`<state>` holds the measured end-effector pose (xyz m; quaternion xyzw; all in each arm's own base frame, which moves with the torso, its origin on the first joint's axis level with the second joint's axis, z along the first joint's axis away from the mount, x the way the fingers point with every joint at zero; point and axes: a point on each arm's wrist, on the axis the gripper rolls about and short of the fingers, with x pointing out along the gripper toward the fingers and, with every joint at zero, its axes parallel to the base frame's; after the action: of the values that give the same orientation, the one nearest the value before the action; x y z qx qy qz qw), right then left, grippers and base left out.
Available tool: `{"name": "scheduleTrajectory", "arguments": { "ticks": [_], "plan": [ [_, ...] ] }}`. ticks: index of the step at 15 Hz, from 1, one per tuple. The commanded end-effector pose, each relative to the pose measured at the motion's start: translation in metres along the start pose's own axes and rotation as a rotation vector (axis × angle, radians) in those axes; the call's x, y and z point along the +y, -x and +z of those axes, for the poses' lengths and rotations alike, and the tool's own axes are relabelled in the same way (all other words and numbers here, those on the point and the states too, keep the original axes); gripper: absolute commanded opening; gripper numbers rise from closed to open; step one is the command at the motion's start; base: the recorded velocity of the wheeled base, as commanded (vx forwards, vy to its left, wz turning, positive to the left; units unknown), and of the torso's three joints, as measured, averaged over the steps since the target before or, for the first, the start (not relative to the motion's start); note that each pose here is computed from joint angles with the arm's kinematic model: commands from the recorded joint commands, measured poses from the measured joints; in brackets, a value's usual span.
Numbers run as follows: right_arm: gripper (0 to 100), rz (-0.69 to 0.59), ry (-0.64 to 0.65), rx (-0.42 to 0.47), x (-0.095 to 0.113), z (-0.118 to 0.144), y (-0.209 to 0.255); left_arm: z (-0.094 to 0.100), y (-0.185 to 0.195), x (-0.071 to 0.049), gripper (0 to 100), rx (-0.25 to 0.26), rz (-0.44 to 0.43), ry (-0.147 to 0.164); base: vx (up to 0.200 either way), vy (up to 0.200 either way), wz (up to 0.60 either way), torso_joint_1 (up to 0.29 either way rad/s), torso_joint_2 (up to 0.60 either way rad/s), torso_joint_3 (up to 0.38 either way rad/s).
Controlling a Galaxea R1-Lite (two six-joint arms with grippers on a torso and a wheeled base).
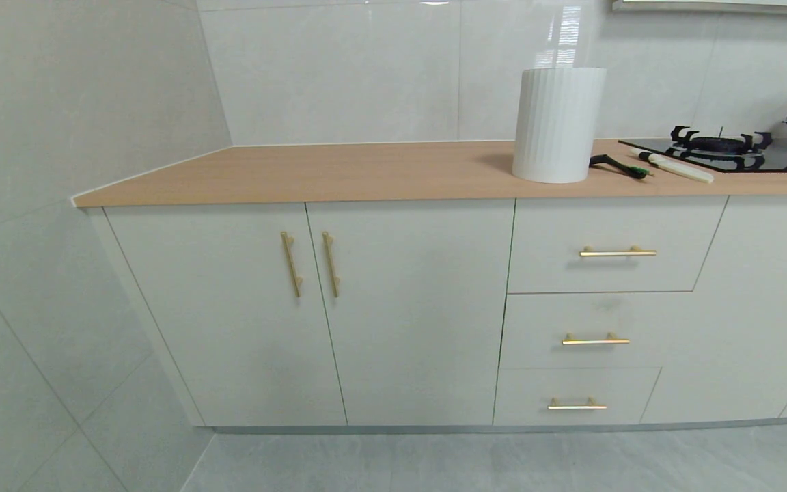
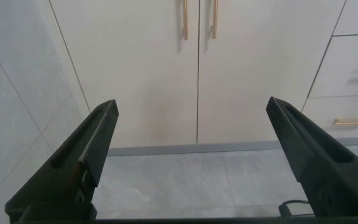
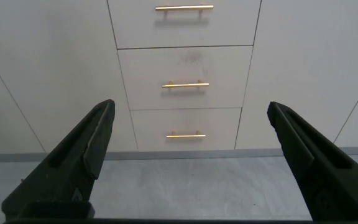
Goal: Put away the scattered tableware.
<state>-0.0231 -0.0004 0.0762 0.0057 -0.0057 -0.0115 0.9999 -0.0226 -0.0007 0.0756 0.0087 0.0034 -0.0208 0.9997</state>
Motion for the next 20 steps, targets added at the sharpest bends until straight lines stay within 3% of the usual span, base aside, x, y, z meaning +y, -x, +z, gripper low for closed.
{"name": "scheduleTrajectory", "arguments": {
  "ticks": [1,5,14,20],
  "plan": [
    [100,0.000,0.001,0.004,0.0000,0.0000,-0.0002,0.0000,-0.0002,0.0000,100,0.002,0.000,-0.001,0.000,0.000,0.00,0.000,0.00,0.000],
    [100,0.000,-0.001,0.004,0.0000,0.0000,-0.0002,0.0000,-0.0002,0.0000,100,0.002,0.000,-0.005,0.000,0.000,0.00,0.000,0.00,0.000],
    [100,0.000,-0.001,0.004,0.0000,0.0000,-0.0002,0.0000,-0.0002,0.0000,100,0.002,0.000,-0.005,0.000,-0.200,0.00,0.002,0.00,0.002],
    [100,0.000,-0.001,0.004,0.0000,0.0000,-0.0002,0.0000,-0.0002,0.0000,100,0.002,0.000,-0.001,0.000,0.000,0.00,0.000,0.00,0.000]
  ]
}}
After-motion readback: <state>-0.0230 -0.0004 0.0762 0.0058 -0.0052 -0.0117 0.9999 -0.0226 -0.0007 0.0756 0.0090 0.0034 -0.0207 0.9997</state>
